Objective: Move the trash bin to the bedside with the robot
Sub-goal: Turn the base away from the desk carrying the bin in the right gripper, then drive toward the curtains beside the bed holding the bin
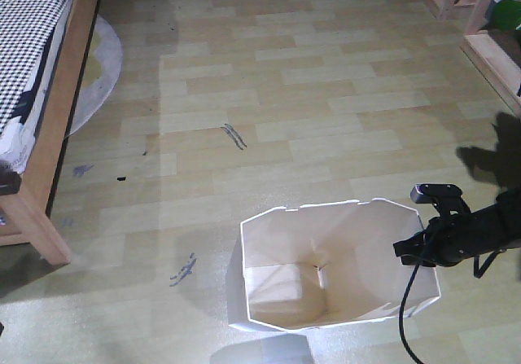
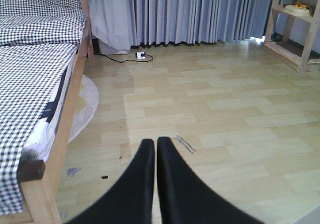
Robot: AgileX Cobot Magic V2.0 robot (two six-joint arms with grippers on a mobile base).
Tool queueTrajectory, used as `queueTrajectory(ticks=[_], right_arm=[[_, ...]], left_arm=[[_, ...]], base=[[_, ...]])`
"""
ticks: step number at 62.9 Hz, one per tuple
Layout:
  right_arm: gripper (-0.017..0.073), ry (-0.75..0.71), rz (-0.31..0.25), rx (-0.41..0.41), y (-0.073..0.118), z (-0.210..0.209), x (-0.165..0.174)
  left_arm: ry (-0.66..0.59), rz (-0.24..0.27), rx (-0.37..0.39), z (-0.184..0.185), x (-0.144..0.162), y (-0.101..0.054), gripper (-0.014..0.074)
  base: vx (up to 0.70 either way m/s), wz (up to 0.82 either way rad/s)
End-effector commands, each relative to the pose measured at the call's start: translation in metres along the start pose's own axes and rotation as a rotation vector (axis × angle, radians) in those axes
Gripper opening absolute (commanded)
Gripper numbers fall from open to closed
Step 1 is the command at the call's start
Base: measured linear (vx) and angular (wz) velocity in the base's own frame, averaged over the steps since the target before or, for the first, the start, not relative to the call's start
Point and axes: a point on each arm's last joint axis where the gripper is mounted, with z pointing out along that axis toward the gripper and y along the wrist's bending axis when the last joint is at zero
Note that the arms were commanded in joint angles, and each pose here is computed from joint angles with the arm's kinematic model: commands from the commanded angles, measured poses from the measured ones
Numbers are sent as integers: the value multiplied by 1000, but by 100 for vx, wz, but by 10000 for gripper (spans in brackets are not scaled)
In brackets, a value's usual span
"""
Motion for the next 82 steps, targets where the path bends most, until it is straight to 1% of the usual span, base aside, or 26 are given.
queueTrajectory(ticks=[1,82], right_arm=[[-5,-104,14,-165,19,-18,-18],[-5,-104,14,-166,19,-18,-18]], left_arm=[[-65,-7,4,0,-1,0,-6],[-65,-7,4,0,-1,0,-6]], base=[[29,-2],[30,7]])
